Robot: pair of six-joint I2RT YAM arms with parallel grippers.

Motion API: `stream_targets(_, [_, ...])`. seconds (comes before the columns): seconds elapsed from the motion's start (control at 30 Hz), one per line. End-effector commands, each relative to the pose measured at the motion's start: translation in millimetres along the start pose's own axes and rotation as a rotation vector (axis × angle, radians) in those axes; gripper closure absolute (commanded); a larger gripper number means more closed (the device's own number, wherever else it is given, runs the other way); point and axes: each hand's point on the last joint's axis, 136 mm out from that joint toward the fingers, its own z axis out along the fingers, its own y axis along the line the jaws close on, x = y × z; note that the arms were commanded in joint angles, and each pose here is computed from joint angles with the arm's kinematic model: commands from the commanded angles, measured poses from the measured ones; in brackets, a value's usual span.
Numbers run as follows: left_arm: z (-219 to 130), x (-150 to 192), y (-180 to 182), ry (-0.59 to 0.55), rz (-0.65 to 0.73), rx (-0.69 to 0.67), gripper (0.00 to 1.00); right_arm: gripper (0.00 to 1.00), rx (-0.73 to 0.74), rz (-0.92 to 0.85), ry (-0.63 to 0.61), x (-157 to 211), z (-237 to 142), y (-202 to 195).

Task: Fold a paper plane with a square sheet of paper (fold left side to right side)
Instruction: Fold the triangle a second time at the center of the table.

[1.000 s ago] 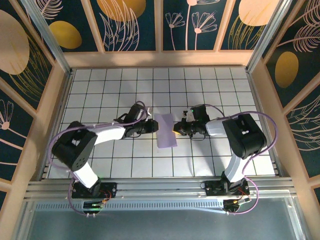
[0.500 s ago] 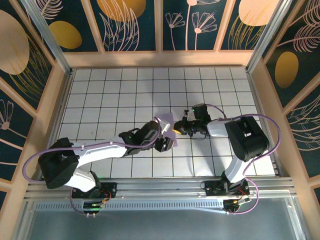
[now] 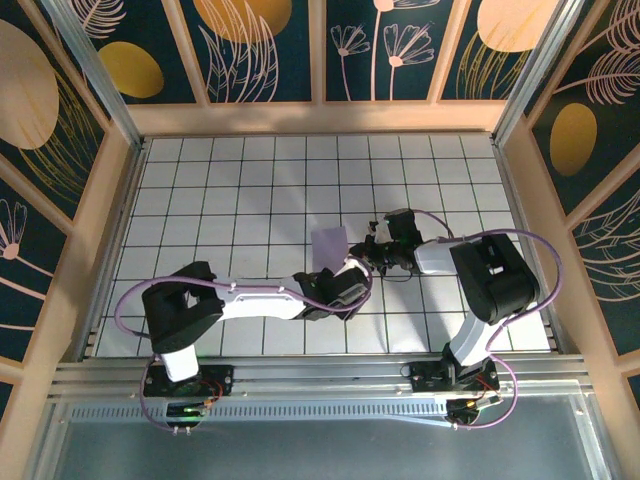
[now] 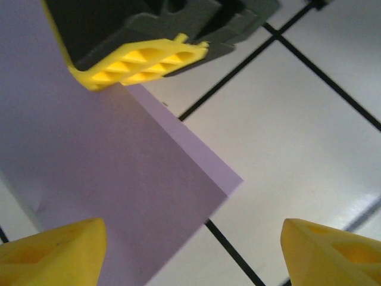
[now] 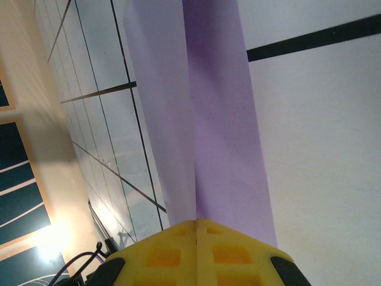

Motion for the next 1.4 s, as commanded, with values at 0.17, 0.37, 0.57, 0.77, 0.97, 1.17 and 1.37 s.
stream_targets(0.17, [10,-8,16,0.006,0.066,-0.146,0.27,1.00,-0.004,0.007,-0.008,3,-5,-1])
stream_targets(0.37, [9,-15,15,-0.013,0.057,-0.145,0.53,1.00,0.004,0.006,-0.006,3,-5,-2])
stream_targets(0.57, [6,-16,15,-0.021,0.040,-0.133,0.76,1.00,0.013,0.001,-0.011,2,-5,-3])
stream_targets(0.77, [1,-17,13,-0.031,0.021,-0.103,0.88,1.00,0.008,-0.014,-0.023,-1,-7,1])
stream_targets(0.97, [-2,-17,9,-0.037,-0.006,-0.053,0.98,0.87,-0.019,-0.053,-0.066,-16,-17,18])
stream_targets(1.17, [-8,-23,16,-0.055,-0.108,0.066,1.00,0.71,0.014,-0.101,-0.174,-36,-48,22])
stream_targets(1.37, [-18,-38,15,-0.076,-0.205,0.264,1.00,0.69,0.098,-0.134,-0.221,-28,-75,3])
